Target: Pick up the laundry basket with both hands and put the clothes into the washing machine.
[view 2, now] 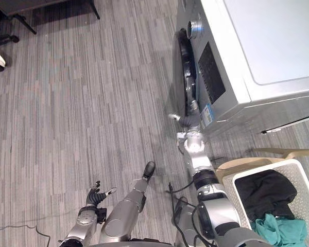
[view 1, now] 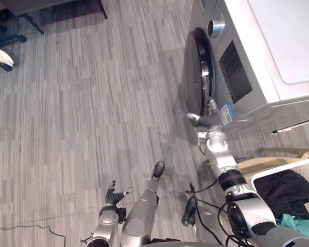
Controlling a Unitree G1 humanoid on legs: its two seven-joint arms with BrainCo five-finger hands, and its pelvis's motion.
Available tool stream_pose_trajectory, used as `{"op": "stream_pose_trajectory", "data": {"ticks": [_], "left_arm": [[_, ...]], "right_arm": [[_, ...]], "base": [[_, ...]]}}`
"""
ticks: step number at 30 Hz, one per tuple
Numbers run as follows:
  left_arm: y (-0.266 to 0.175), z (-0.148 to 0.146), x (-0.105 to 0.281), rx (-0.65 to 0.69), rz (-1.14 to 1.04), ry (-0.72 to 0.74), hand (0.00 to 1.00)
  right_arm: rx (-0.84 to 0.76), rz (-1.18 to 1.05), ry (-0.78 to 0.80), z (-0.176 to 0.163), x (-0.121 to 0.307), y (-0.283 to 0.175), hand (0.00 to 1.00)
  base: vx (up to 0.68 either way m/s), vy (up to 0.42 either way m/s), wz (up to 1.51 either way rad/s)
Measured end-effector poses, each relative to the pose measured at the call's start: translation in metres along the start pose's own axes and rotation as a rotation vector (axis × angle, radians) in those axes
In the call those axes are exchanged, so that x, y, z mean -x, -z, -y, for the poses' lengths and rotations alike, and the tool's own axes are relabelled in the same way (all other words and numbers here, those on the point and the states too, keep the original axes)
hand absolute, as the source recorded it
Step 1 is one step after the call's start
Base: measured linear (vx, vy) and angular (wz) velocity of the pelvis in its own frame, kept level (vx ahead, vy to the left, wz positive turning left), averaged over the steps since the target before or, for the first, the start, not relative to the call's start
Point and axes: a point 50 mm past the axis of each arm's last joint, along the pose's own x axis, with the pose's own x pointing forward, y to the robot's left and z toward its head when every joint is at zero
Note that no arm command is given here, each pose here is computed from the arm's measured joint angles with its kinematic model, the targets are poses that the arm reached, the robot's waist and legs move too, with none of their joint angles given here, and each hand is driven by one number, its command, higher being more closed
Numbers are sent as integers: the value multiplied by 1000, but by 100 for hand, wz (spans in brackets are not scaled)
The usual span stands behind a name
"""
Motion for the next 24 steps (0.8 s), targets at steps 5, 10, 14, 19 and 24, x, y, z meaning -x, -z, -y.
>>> {"op": "stream_pose_trajectory", "data": {"ticks": [5,10,14,19,24], "left_arm": [[-6,-1,-1,13,30,-10,0],[-12,0,-1,16,61,-2,0],[-15,-2,-2,11,80,-5,0],[-15,-4,-2,-8,88,3,0],[-16,-5,-3,-14,96,5,0]], "right_arm": [[-17,37,54,6,-5,-11,0],[-28,66,83,12,-7,-18,0],[-30,82,69,8,-15,-28,0],[-10,73,10,10,-40,-47,0],[22,88,12,24,-58,-69,0]], "base": [[20,-85,4],[22,-69,5],[-38,-33,-6],[-49,-16,-2],[7,-41,2]]}}
